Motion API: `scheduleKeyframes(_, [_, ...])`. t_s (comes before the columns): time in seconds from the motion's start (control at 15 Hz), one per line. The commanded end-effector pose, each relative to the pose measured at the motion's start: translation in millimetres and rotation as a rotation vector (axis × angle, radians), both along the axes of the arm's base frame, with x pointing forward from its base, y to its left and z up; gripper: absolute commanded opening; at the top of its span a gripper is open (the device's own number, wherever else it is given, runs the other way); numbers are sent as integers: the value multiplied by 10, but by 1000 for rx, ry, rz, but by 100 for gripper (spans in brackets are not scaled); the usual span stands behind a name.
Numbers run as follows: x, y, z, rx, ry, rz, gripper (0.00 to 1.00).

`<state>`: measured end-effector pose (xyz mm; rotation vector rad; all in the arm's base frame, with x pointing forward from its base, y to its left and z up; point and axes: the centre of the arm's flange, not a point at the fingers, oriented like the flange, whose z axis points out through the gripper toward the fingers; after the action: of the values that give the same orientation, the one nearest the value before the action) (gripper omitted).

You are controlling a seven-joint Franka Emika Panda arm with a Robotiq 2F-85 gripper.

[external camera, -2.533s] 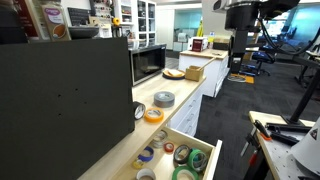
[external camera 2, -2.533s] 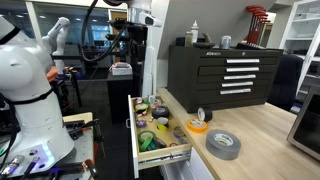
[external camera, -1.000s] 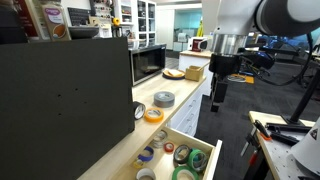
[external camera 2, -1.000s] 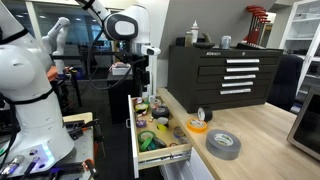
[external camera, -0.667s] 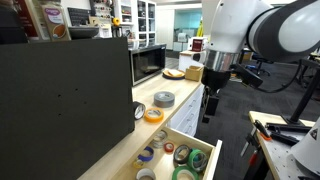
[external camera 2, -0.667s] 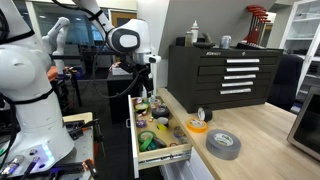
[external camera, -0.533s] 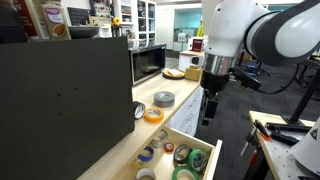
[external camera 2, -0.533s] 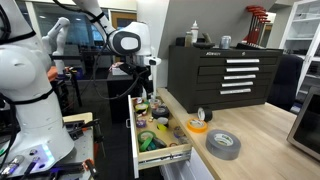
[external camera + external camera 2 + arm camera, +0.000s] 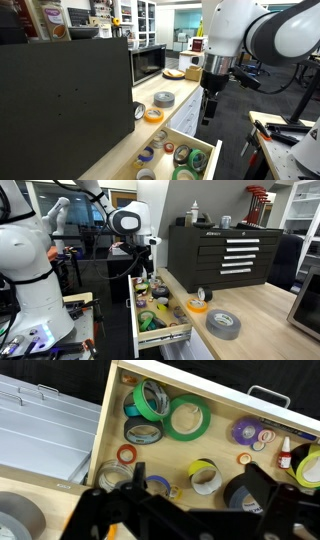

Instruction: Remove the small green tape from the drawer and put it on top of the orange one on the countertop

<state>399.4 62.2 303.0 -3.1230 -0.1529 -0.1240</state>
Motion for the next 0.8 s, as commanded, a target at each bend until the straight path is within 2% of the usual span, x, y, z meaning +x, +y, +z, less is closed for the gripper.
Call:
scheduleKeyframes(0.0, [112,50,-202,-18,11,6,100])
scheduleKeyframes(0.73, [526,111,-998,-86,82,151,100])
